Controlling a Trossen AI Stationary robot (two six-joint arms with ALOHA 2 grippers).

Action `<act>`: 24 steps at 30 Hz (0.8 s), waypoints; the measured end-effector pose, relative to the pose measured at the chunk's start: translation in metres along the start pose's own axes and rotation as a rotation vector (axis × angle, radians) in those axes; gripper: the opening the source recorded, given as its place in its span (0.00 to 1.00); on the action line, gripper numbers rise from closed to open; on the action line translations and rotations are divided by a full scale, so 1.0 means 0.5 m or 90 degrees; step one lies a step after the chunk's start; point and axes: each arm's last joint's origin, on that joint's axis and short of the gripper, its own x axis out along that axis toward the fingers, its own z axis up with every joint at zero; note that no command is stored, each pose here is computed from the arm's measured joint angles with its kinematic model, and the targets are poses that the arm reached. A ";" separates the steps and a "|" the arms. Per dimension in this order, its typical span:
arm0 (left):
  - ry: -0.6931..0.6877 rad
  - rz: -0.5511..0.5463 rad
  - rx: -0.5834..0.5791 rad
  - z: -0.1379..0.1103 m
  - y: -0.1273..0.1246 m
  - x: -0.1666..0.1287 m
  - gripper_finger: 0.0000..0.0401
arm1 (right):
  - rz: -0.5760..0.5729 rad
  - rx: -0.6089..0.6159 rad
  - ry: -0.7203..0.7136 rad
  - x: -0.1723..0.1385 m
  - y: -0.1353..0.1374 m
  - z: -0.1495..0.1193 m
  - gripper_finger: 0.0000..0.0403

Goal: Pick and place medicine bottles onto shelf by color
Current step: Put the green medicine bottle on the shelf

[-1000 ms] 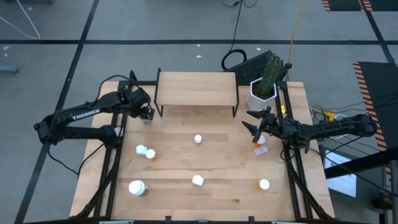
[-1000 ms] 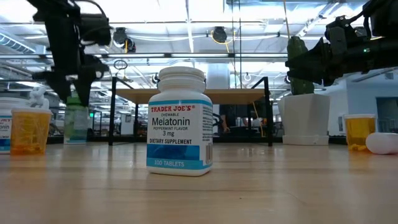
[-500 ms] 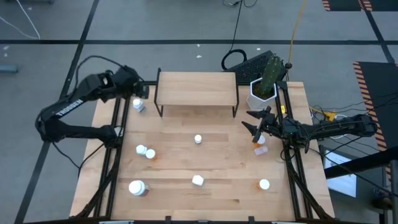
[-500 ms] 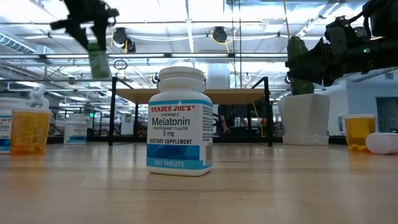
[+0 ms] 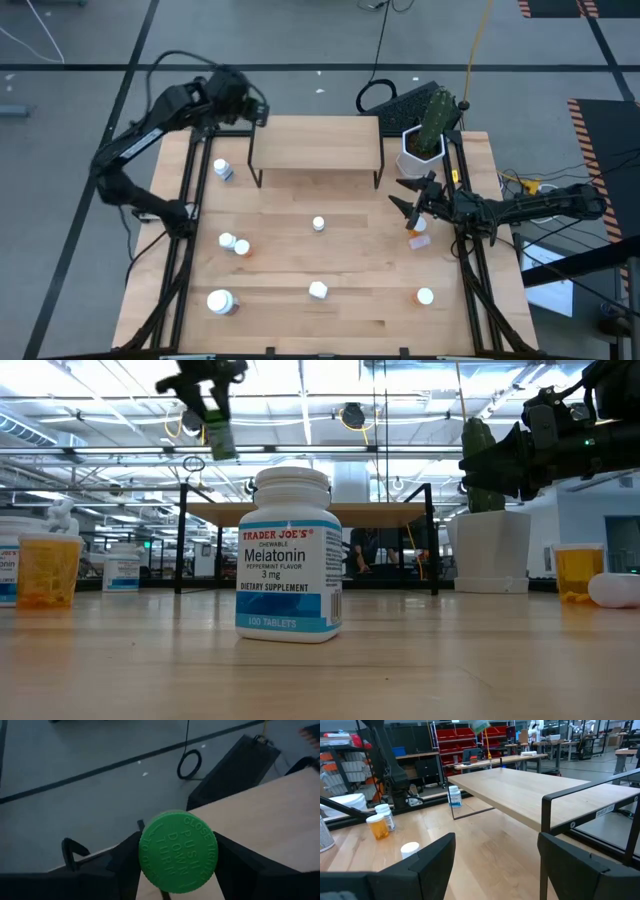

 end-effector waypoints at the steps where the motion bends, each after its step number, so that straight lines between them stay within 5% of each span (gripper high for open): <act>1: 0.008 0.006 0.004 0.006 -0.006 0.015 0.54 | 0.000 0.001 0.000 0.000 0.000 0.000 0.69; 12: 0.139 -0.011 0.001 0.016 -0.028 0.182 0.51 | -0.017 0.012 0.014 0.003 -0.006 -0.005 0.69; 24: 0.186 0.013 -0.012 0.014 -0.009 0.244 0.59 | -0.020 0.005 0.034 0.007 -0.005 -0.013 0.69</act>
